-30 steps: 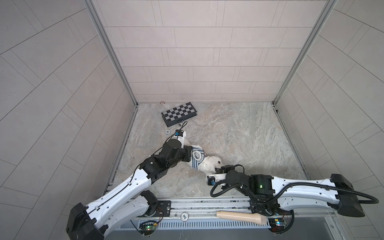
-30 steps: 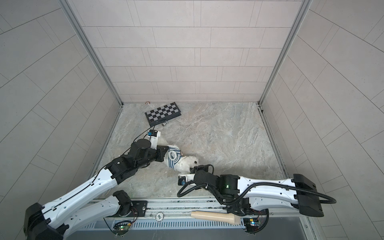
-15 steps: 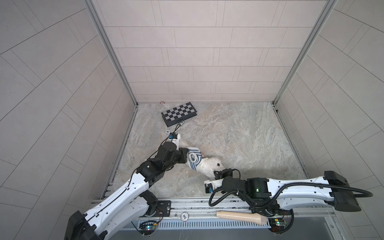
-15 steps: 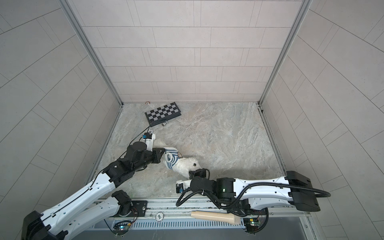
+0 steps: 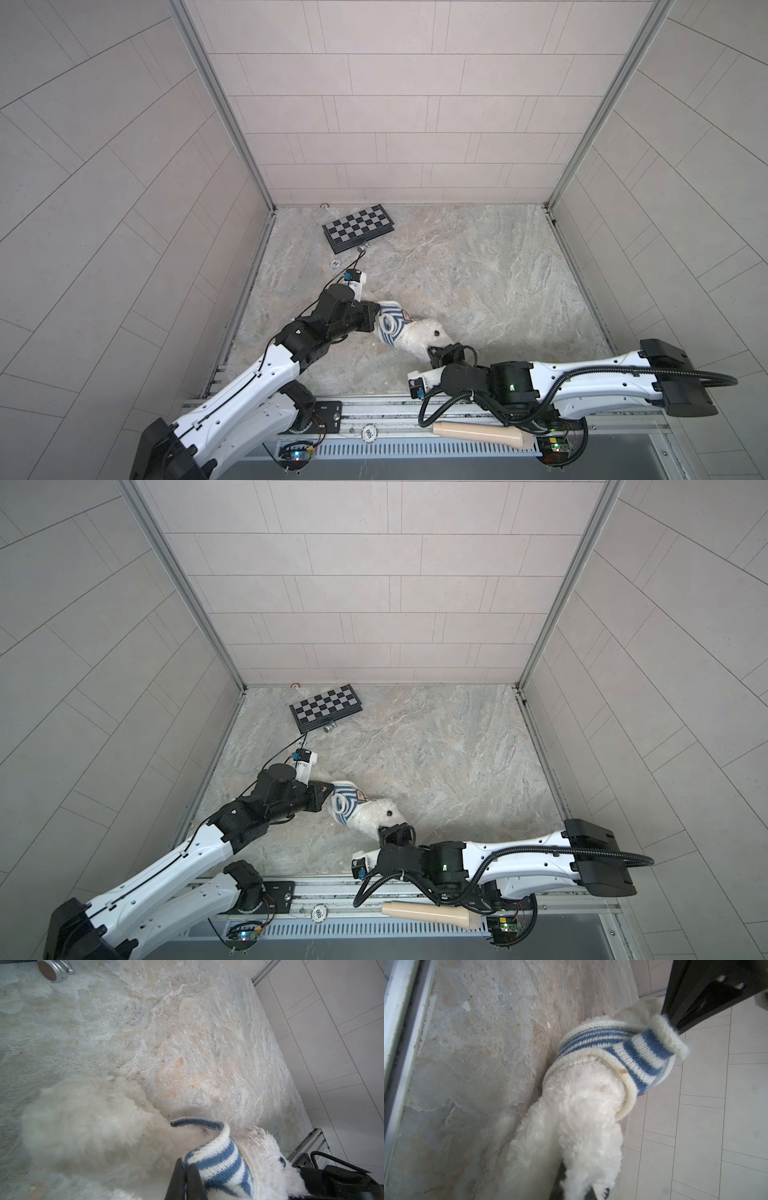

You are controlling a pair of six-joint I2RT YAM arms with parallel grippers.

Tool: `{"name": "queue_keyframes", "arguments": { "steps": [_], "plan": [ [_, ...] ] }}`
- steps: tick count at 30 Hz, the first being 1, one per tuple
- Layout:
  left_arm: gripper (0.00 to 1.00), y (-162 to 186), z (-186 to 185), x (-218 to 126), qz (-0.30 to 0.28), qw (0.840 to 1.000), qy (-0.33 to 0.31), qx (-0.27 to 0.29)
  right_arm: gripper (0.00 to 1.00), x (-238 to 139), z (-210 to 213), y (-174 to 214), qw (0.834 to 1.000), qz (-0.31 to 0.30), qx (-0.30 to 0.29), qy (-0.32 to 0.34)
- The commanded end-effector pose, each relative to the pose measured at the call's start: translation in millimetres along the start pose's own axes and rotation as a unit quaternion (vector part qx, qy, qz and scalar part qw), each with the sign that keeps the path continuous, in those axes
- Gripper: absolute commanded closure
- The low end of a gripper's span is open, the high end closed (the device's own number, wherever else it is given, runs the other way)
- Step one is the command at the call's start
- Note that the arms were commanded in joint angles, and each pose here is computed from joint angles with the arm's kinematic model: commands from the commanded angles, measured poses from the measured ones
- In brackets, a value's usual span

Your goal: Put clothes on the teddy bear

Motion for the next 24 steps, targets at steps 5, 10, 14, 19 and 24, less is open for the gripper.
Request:
{"name": "queue_keyframes", "arguments": {
  "steps": [5,10,14,19,24],
  "plan": [
    [1.0,-15.6,22.1,-14.9,-0.059,0.996,-0.059,-0.023,1.0,-4.9,4.7,3.8,1.0,-0.003,-0.029,0.006],
    [1.0,-8.2,2.1,-2.1,-0.008,1.0,0.01,-0.002,1.0,-5.0,1.3,0.1,0.999,-0.016,-0.021,0.018],
    [0.92,-1.1,-7.8,-1.6,0.012,0.999,0.041,0.019,1.0,-9.0,-3.6,-3.2,0.999,-0.032,0.003,0.024],
    [0.79,3.0,-13.0,-12.2,0.028,0.997,0.043,0.057,1.0,-15.3,-13.5,-4.4,0.997,-0.053,0.04,0.026],
    [0.74,3.4,-17.2,-22.4,0.024,0.996,0.053,0.074,1.0,-16.2,-23.5,-1.9,0.995,-0.061,0.071,0.03]
  ]
}}
Point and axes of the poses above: each gripper's point midway between its finger pads, its own x axis out along the fingers, its own z axis along the line the jaws close on, y = z × x, the point moved 4 cm from there along -x, back along the fingers, and after that the axes turned 6 degrees about x, right-handed, at the moved point
